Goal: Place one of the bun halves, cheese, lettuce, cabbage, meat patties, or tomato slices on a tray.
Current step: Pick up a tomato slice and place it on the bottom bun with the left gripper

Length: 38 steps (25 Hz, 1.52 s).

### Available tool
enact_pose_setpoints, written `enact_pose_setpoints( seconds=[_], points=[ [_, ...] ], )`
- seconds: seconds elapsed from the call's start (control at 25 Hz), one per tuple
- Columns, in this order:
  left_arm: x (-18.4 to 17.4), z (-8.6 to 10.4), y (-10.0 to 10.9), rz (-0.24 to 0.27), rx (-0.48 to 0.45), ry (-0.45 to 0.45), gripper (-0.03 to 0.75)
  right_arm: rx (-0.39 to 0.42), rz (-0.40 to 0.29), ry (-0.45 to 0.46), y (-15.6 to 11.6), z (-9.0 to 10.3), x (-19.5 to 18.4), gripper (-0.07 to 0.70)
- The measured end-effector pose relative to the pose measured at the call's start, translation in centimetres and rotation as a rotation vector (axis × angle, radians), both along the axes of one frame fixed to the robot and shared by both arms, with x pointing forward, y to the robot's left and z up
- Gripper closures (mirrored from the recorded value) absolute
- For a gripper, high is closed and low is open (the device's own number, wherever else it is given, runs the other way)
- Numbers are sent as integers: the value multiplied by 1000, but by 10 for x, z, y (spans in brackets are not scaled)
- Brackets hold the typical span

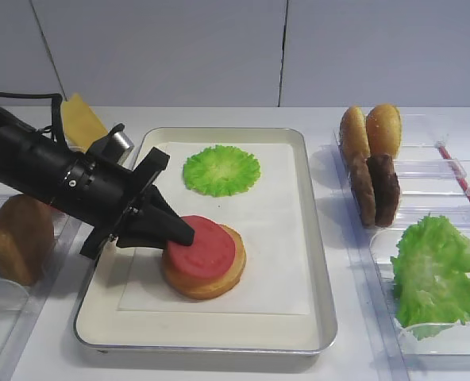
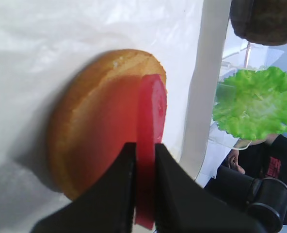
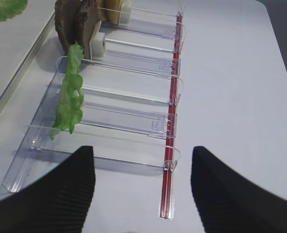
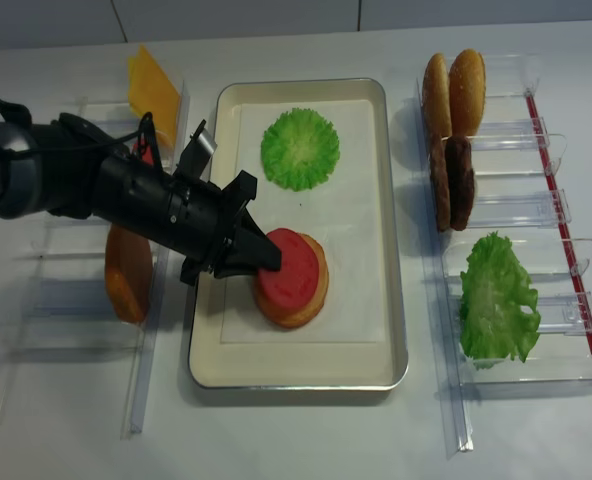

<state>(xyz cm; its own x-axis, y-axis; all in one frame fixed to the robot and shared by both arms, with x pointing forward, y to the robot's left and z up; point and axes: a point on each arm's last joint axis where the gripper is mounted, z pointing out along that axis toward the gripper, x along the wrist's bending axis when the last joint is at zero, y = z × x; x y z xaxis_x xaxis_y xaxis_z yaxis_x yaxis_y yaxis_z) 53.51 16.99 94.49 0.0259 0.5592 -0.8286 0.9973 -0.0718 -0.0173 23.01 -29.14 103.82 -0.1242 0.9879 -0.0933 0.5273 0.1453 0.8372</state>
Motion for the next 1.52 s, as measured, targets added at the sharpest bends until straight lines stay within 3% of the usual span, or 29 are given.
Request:
enact_pose_setpoints(
  seconds=[0.44, 0.68, 1.04, 1.24, 1.52],
  points=[
    [0, -1, 1, 24, 15, 33, 522, -2, 1, 0, 0, 0, 0, 160],
    [-1, -1, 1, 31, 20, 59, 511, -2, 1, 0, 0, 0, 0, 160],
    [7, 8, 2, 9, 78, 89, 510, -2, 1, 0, 0, 0, 0, 160],
    [6, 6, 6, -3, 144, 116, 510, -2, 1, 0, 0, 0, 0, 160],
    [2, 5, -2, -30, 161, 121, 510, -2, 1, 0, 0, 0, 0, 160]
  ],
)
